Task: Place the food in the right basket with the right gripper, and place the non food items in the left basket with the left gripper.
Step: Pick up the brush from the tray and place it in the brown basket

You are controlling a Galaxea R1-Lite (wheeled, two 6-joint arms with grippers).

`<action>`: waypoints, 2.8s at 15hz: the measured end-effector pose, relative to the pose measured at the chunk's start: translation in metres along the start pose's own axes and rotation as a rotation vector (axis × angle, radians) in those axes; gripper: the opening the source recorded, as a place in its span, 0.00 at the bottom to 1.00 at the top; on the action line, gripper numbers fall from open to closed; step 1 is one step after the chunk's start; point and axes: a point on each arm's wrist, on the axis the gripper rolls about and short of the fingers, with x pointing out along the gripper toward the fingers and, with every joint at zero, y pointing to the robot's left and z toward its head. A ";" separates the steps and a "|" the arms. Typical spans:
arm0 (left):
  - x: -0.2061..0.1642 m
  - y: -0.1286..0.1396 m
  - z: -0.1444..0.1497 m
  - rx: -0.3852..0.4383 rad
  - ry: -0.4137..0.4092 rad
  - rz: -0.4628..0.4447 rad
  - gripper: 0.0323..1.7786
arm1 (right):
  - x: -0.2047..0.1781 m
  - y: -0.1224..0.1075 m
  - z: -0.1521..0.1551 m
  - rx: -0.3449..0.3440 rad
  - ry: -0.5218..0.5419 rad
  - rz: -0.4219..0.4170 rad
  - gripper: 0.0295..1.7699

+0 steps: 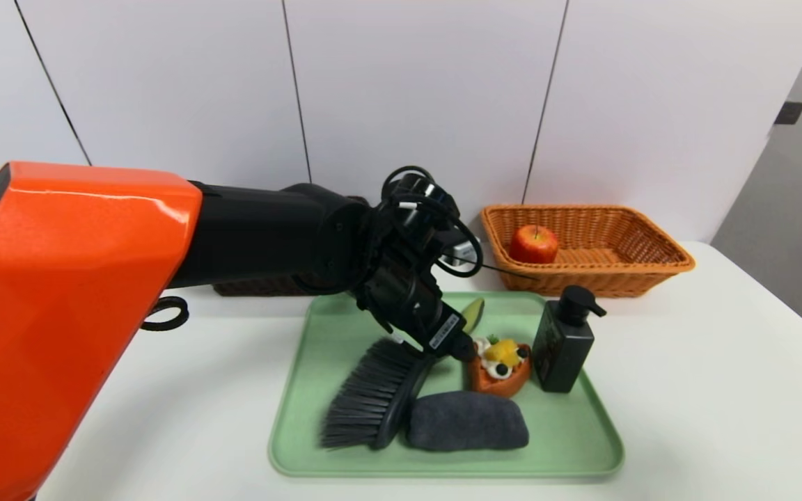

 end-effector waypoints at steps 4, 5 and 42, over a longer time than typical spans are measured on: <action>0.010 0.001 -0.002 -0.004 0.018 -0.001 0.95 | 0.002 0.000 -0.001 0.004 0.007 0.002 0.96; 0.012 0.002 -0.003 -0.005 0.021 0.000 0.95 | 0.003 0.000 -0.001 0.004 0.008 0.001 0.96; 0.052 0.015 -0.003 -0.068 0.043 0.066 0.50 | 0.003 -0.001 -0.005 0.007 0.017 -0.003 0.96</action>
